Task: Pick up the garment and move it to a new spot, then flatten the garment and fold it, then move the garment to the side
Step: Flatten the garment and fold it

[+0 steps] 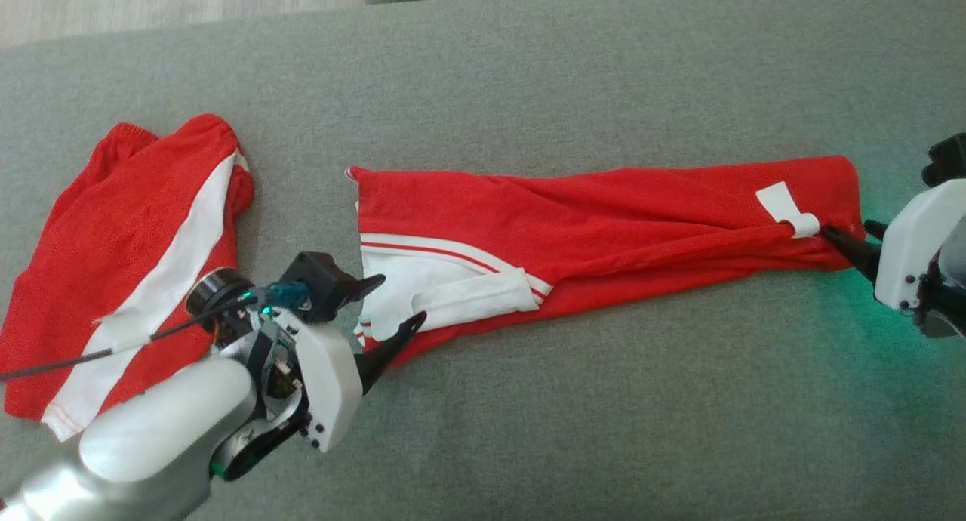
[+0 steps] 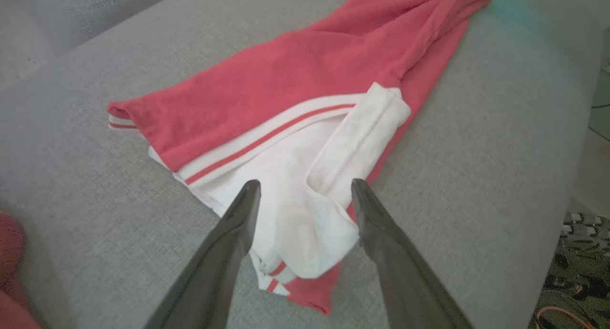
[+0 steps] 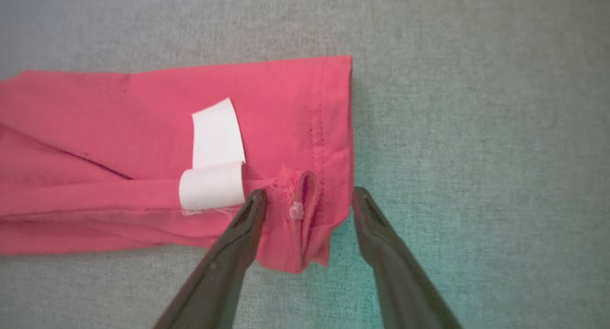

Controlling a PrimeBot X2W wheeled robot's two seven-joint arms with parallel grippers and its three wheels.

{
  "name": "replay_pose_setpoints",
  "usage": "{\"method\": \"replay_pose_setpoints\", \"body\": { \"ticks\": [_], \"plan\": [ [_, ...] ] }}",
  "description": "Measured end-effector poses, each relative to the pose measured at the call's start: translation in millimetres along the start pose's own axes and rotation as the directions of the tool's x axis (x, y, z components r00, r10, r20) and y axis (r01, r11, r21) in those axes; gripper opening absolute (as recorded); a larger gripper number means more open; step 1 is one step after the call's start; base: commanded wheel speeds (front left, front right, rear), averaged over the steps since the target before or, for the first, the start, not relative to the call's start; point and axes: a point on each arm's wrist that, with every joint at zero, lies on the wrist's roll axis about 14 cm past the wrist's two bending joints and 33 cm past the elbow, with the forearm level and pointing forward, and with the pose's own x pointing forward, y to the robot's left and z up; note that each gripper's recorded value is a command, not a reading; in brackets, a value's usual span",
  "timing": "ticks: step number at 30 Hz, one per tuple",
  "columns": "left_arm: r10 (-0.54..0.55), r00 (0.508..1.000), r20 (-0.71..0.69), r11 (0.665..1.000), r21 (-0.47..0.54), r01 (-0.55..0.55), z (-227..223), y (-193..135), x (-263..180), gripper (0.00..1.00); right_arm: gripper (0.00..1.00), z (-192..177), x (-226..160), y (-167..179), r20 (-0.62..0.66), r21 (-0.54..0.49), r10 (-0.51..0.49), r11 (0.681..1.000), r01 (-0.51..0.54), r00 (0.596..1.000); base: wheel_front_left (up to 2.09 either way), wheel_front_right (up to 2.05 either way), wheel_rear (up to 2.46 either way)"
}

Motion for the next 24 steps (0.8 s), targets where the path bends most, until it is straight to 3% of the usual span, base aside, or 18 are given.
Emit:
{"method": "replay_pose_setpoints", "body": {
  "ticks": [5,8,11,15,20,22,24],
  "plan": [
    [0.087,0.984,0.155,0.995,-0.054,-0.079,27.4,10.7,-3.2,1.0,1.0,20.1,-11.0,-3.9,0.123,0.046,-0.01,0.999,0.005,0.992,0.0,0.0,0.0],
    [0.174,0.933,0.316,0.982,-0.129,-0.139,61.2,25.7,-11.8,1.0,1.0,46.4,-22.8,-7.1,0.267,0.072,-0.022,0.997,0.003,0.964,0.0,0.0,0.0],
    [0.269,0.849,0.455,0.96,-0.2,-0.196,88.2,39.9,-26.6,1.0,1.0,75.8,-37.6,-2.3,0.434,0.074,-0.023,0.997,-0.011,0.901,0.0,0.0,0.0],
    [0.409,0.722,0.558,0.909,-0.322,-0.266,99.1,59.0,-49.1,1.0,1.0,108.8,-59.4,16.3,0.624,0.048,0.004,0.998,-0.043,0.781,0.0,0.0,0.0],
    [0.519,0.632,0.576,0.847,-0.443,-0.293,97.4,65.3,-66.6,1.0,1.0,130.3,-83.6,40.0,0.782,0.017,0.033,0.997,-0.074,0.623,0.0,0.0,0.0],
    [0.55,0.574,0.607,0.831,-0.464,-0.306,100.9,62.6,-76.2,1.0,1.0,122.7,-81.2,54.8,0.814,0.014,0.041,0.996,-0.09,0.58,0.0,0.0,0.0],
    [0.56,0.553,0.617,0.826,-0.471,-0.31,97.1,56.5,-78.1,1.0,1.0,111.9,-75.9,65.7,0.82,0.022,0.042,0.994,-0.105,0.571,0.0,0.0,0.0]
  ]
}}
